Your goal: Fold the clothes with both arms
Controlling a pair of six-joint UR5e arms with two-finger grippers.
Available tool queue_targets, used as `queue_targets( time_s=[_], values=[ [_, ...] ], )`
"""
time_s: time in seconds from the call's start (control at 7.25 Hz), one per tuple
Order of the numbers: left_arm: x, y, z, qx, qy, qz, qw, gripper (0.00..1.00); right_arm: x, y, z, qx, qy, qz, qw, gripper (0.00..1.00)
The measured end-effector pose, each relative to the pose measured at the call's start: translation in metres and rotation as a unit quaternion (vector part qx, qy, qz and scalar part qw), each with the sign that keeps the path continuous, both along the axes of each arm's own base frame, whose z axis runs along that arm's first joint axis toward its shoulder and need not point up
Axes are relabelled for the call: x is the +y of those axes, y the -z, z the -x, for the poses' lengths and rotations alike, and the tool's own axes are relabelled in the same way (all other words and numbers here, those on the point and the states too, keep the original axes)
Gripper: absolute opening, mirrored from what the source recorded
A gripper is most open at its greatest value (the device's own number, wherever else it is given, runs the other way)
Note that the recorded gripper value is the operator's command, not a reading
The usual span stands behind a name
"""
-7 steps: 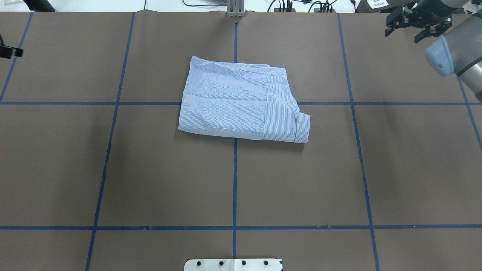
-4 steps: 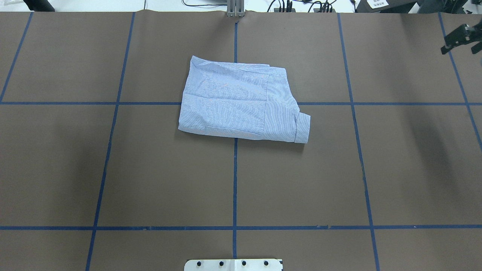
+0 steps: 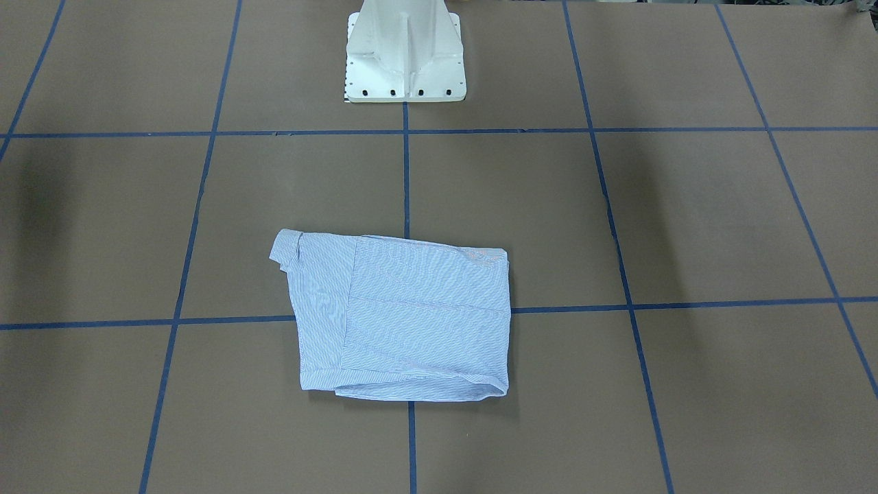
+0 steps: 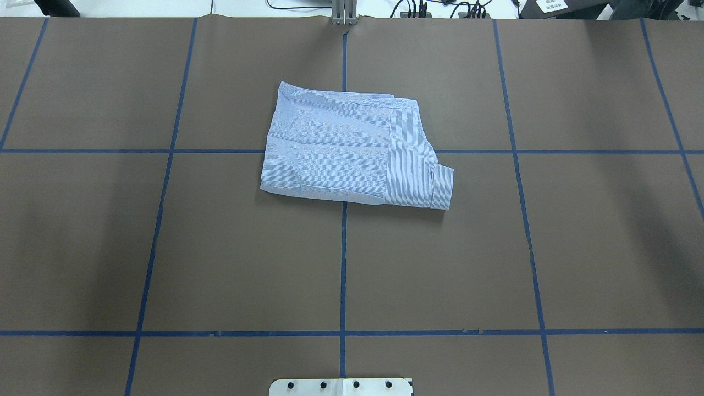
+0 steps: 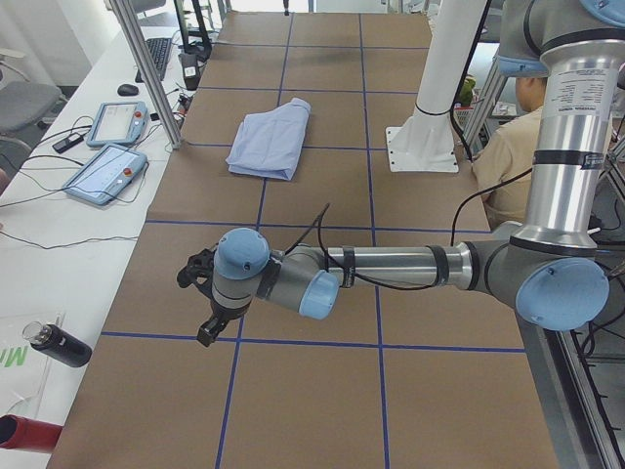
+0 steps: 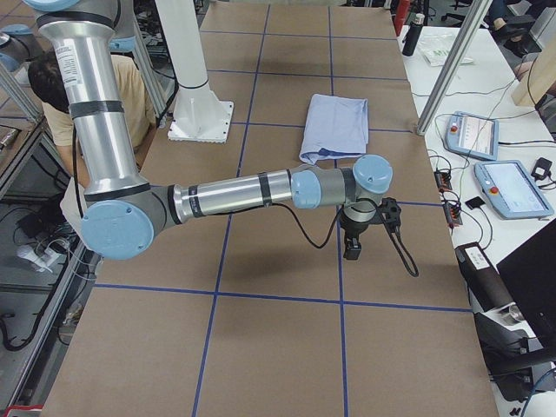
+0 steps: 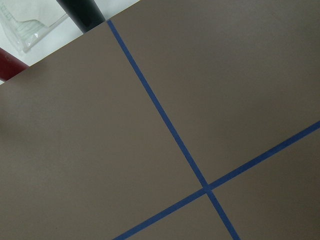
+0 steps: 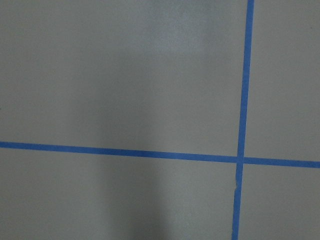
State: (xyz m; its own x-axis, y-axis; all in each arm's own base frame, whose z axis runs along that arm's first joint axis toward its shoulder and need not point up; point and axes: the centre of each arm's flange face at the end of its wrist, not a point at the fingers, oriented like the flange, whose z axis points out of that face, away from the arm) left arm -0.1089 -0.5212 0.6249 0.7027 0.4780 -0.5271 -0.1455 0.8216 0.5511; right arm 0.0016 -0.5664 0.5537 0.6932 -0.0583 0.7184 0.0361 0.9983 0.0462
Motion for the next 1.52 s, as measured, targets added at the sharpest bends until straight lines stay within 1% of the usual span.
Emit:
queue_targets(
  time_s=[0.14,0.41,0.69,0.83,1.1,1.24,1.52],
  values=[
    [0.011,0.003,0.004,0.004,0.003,-0.002,1.0,0.99,0.009,-0.001,0.0,0.001,0.008,-0.005,1.0,1.0],
    [0.023,-0.003,0.004,0.011,0.02,0.022,0.9995,0.99,0.02,-0.009,0.0,0.006,0.022,-0.011,0.9997,1.0],
    [0.026,-0.011,0.001,0.015,0.03,0.039,0.9987,0.99,0.037,-0.028,-0.007,0.01,0.028,-0.004,0.9995,1.0],
    [0.023,-0.007,-0.007,0.014,0.022,0.028,0.9993,0.99,0.046,-0.04,-0.008,0.016,0.031,0.003,0.9994,1.0],
    [0.012,0.01,-0.053,0.003,-0.022,-0.013,0.9997,0.99,0.064,-0.047,-0.01,0.019,0.031,0.006,0.9993,1.0],
    [0.008,0.02,-0.067,0.0,-0.034,-0.026,0.9991,0.99,0.067,-0.046,-0.01,0.019,0.031,0.005,0.9993,1.0],
    [0.005,0.028,-0.074,0.0,-0.039,-0.033,0.9987,0.99,0.067,-0.048,-0.01,0.019,0.03,0.009,0.9993,1.0]
  ],
)
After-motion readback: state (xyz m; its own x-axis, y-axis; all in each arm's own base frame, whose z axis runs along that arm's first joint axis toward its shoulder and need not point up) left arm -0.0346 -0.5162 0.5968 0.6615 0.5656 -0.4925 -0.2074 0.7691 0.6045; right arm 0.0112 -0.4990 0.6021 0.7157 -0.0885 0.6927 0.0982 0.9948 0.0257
